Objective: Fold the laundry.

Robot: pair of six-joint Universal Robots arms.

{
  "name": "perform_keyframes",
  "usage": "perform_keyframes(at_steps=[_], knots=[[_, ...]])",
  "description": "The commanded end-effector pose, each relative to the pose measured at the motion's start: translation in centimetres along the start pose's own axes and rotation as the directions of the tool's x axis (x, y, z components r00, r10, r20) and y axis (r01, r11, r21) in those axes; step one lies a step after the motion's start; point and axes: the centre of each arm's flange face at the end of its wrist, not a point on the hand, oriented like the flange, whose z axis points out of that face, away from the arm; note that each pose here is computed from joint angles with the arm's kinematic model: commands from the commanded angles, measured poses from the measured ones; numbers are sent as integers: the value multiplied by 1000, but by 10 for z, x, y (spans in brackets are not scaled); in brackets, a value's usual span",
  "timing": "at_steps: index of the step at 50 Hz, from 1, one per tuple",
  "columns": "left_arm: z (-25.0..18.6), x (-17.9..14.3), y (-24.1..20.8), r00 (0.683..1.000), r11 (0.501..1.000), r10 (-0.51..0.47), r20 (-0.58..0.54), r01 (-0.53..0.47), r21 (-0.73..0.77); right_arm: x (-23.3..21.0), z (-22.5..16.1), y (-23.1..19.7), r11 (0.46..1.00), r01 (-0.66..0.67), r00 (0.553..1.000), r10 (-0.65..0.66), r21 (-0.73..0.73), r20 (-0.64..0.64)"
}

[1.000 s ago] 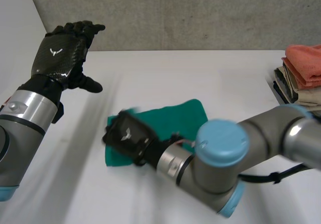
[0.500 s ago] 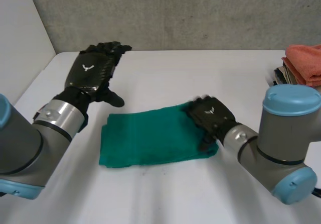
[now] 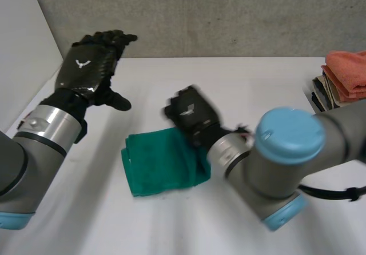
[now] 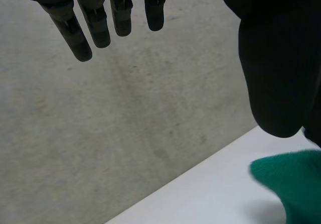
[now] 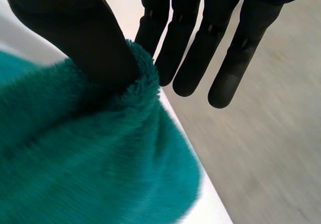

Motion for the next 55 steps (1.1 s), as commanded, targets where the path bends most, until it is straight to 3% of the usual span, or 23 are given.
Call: perform_keyframes(at_steps=[1, 7, 11, 16, 22, 28, 32, 37, 39, 44, 48, 51, 55], knots=[[-3, -18, -1, 989, 999, 4, 146, 1, -38, -93, -11, -3, 993, -60, 941, 21, 106, 339], [-3, -23, 3, 975, 997, 10, 220, 8, -82, -81, -8, 0, 977, -209, 929, 186, 40, 320], [1, -13, 14, 982, 991, 2, 190, 23, -131, -8, 0, 2, 893, -450, 881, 443, 2, 163], [4, 15, 31, 994, 981, -14, 110, 35, -189, 39, -7, 0, 790, -612, 788, 613, -35, 56], [5, 48, 65, 999, 957, -24, 23, 30, -290, 38, -4, 22, 747, -641, 760, 649, -177, -13], [-7, 59, 103, 1000, 892, 12, 28, 2, -452, 22, 12, 45, 750, -589, 786, 619, -302, 5], [-13, 52, 118, 991, 844, 104, 86, -42, -535, 11, 18, 58, 730, -584, 777, 630, -355, 18], [-23, 49, 134, 974, 767, 225, 31, -158, -621, -6, 21, 70, 714, -566, 775, 631, -411, 30], [-23, 47, 137, 968, 752, 249, 14, -184, -633, -8, 21, 72, 717, -553, 782, 622, -423, 32], [-24, 46, 134, 960, 743, 281, -12, -226, -630, -3, 20, 72, 783, -450, 861, 508, -429, 25], [-15, 48, 108, 962, 796, 273, -1, -226, -562, 13, 15, 56, 848, -349, 925, 381, -400, -1], [-2, 48, 71, 970, 868, 243, 2, -216, -447, 25, 11, 47, 888, -287, 956, 288, -361, -51], [13, 53, 26, 979, 936, 194, -57, -202, -289, 19, 5, 30, 934, -225, 974, 211, -277, -79]])
